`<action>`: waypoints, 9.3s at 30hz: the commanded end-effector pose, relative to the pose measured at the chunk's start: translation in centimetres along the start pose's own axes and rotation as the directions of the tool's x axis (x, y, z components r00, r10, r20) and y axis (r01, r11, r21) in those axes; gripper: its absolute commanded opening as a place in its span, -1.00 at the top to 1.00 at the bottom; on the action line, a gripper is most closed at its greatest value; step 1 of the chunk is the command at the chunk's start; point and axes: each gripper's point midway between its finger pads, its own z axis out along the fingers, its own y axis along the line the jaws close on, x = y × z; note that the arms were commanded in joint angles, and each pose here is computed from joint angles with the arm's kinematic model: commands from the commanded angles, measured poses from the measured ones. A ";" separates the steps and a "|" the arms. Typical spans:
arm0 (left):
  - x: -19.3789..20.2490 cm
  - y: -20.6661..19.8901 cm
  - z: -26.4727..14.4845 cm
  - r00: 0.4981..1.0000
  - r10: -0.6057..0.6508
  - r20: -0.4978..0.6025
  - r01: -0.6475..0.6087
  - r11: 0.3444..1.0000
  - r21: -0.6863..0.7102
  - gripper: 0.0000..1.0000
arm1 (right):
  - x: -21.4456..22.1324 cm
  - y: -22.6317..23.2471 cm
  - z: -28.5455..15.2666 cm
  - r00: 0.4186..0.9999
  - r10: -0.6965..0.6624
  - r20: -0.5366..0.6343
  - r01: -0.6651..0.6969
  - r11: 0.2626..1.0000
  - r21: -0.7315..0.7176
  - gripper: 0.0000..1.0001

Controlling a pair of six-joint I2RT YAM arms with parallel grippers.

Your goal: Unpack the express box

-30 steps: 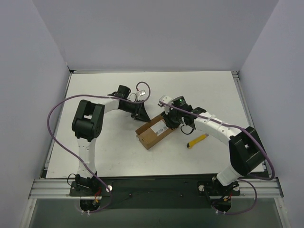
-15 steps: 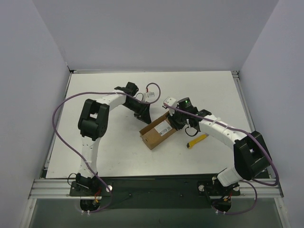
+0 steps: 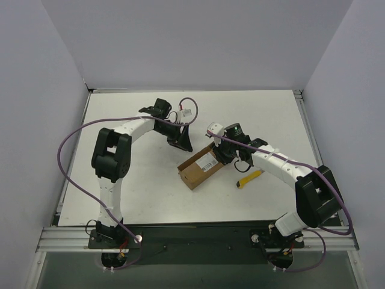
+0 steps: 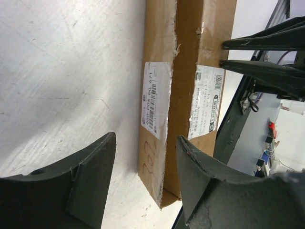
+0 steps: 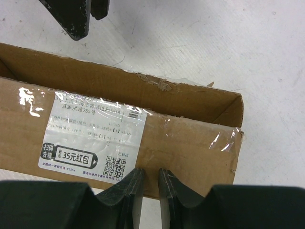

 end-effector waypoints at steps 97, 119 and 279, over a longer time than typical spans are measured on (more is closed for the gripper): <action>-6.3 -5.2 -1.5 0.971 -0.238 0.004 0.193 0.794 0.576 0.99 | -3.8 -1.4 1.7 0.468 -0.844 0.262 0.873 0.396 -0.283 0.03; -5.0 0.0 -1.4 0.997 0.069 0.033 -0.071 0.995 0.068 0.56 | 2.0 0.6 -0.4 0.393 -0.871 0.295 0.859 0.234 -0.455 -0.09; -4.6 -5.4 -6.7 0.983 0.171 0.072 -0.161 0.979 -0.124 0.43 | 12.8 -24.0 -9.4 0.546 0.834 0.078 -0.712 0.413 0.568 -0.48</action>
